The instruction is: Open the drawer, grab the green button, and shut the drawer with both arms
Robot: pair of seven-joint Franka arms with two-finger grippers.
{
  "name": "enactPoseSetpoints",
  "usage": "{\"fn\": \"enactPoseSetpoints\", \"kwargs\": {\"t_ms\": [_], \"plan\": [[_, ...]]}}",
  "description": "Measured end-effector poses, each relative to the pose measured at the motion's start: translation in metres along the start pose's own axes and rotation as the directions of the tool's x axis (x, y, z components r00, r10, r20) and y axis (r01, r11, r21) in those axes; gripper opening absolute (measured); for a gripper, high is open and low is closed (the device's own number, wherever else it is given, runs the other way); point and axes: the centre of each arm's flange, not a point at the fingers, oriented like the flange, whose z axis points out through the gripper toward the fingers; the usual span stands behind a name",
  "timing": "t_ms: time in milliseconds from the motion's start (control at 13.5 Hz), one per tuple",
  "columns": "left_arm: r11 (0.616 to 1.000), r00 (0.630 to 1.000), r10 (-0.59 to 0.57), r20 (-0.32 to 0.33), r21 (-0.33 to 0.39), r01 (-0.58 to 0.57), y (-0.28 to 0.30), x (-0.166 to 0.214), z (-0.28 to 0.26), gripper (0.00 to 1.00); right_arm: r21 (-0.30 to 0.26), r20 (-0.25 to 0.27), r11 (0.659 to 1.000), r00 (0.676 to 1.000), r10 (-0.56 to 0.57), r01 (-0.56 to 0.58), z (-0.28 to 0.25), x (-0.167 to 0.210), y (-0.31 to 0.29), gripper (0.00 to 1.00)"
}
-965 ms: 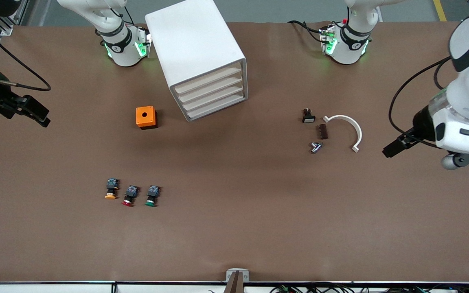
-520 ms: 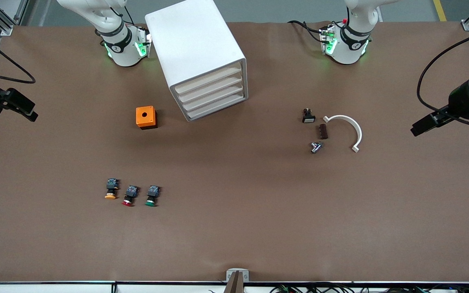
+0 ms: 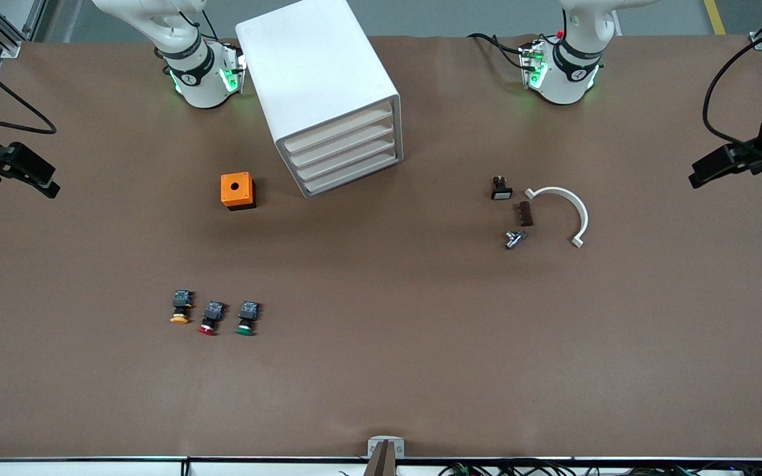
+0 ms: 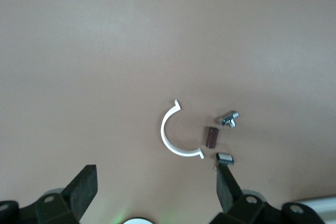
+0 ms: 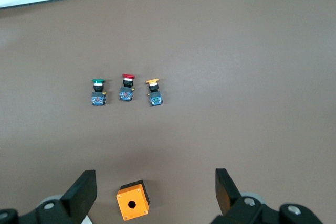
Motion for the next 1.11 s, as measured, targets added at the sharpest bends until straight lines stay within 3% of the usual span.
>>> {"fn": "enactPoseSetpoints", "kwargs": {"t_ms": [371, 668, 1114], "plan": [[1.0, 1.0, 0.025, -0.013, -0.005, -0.025, -0.002, -0.034, -0.005, 1.0, 0.001, -0.004, 1.0, 1.0, -0.004, 0.004, -0.001, 0.0, 0.0, 1.0], [1.0, 0.999, 0.028, -0.044, -0.012, -0.028, 0.0, -0.029, -0.007, 1.0, 0.001, -0.006, 1.0, 1.0, -0.005, 0.005, -0.001, 0.0, 0.0, 1.0], [0.999, 0.999, 0.031, -0.026, -0.009, -0.031, 0.004, -0.019, 0.004, 1.0, 0.002, -0.011, 1.0, 1.0, -0.005, 0.005, -0.004, -0.001, 0.001, 1.0]]}}
